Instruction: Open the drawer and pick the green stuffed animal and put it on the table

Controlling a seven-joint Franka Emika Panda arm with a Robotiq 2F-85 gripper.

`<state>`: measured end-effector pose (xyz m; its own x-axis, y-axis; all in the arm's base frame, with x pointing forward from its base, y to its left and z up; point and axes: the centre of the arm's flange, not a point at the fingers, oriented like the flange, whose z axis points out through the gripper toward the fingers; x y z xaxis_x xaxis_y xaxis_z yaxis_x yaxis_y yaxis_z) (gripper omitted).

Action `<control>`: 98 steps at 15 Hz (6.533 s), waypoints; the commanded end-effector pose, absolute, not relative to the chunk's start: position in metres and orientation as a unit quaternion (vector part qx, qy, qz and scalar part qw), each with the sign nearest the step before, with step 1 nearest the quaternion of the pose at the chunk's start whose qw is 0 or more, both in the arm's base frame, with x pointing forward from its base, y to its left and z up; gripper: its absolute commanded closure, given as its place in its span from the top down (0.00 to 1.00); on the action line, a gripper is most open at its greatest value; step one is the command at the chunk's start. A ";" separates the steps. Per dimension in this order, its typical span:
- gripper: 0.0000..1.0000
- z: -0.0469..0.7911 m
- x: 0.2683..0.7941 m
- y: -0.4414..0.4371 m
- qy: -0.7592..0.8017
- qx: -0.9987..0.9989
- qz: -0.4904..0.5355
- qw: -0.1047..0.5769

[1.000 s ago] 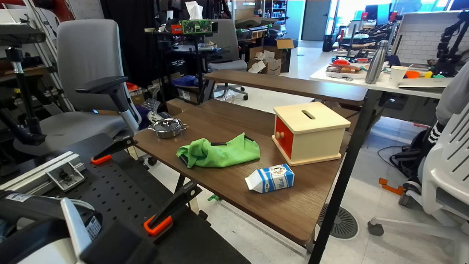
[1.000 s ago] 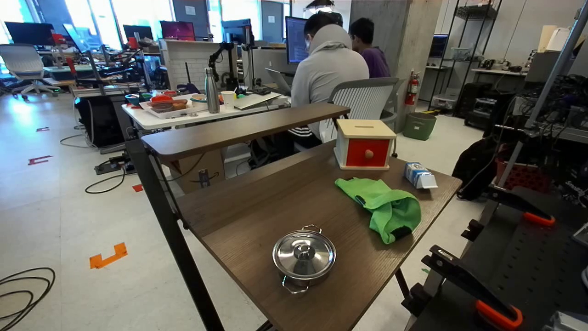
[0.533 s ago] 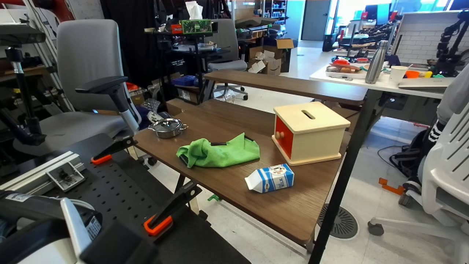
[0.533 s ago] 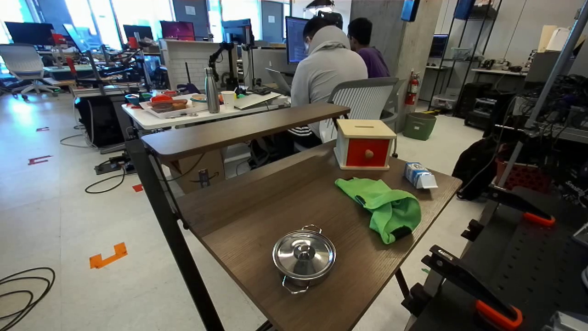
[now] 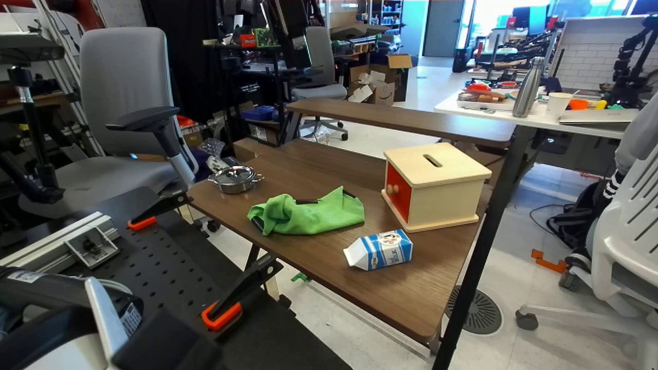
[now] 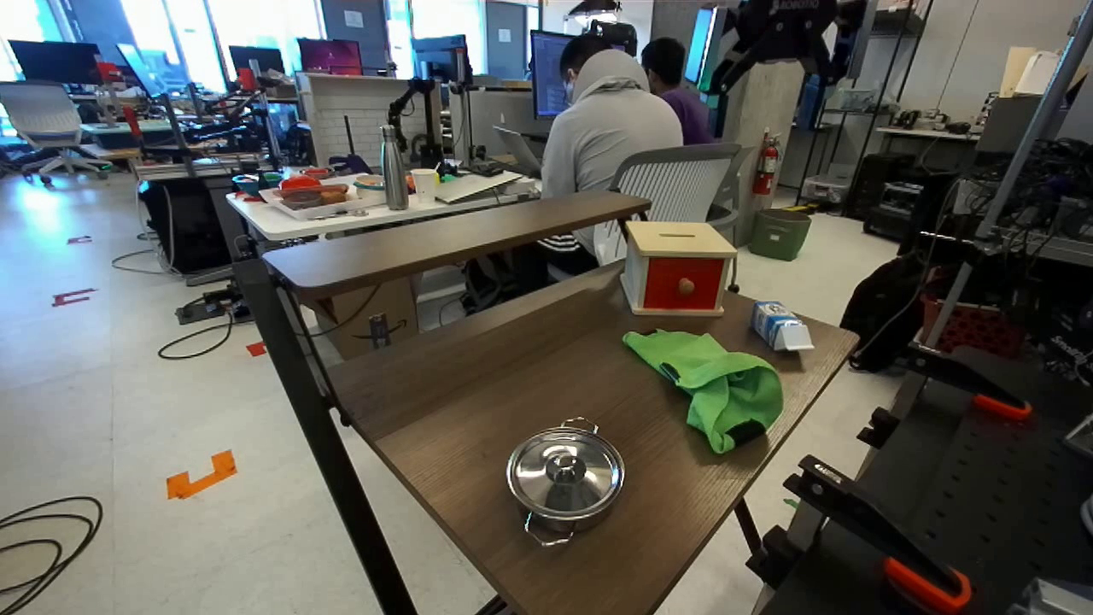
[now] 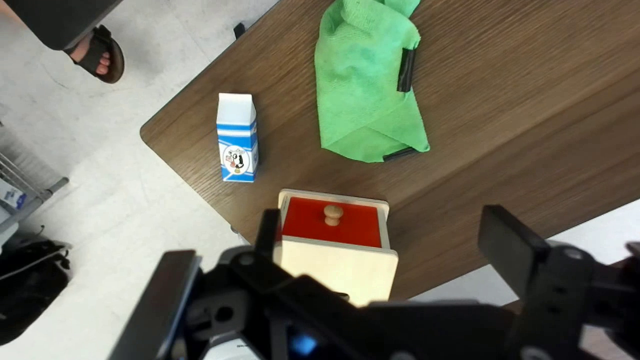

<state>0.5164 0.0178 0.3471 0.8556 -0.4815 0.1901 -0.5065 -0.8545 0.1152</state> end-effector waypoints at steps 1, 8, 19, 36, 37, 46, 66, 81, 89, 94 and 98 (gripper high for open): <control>1.00 0.324 0.549 0.009 -0.302 0.946 0.085 0.088; 1.00 0.271 0.575 -0.009 -0.333 0.936 0.072 0.089; 1.00 0.184 0.596 -0.053 -0.322 0.945 0.052 0.039; 1.00 0.125 0.628 -0.086 -0.339 0.935 0.064 0.086; 1.00 0.124 0.630 -0.086 -0.340 0.934 0.068 0.088; 0.44 0.119 0.638 -0.089 -0.369 0.919 0.085 0.111; 0.07 0.144 0.619 -0.065 -0.353 0.928 0.086 0.080; 0.07 0.140 0.569 -0.026 -0.315 0.945 0.058 0.064; 0.74 0.138 0.557 -0.010 -0.290 0.954 0.036 0.063; 1.00 0.156 0.552 -0.007 -0.288 0.955 0.036 0.065; 1.00 0.190 0.554 -0.028 -0.303 0.948 0.068 0.071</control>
<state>0.5622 -0.0160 0.1547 0.8186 -0.5588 0.1327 -0.5716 -0.8152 0.0932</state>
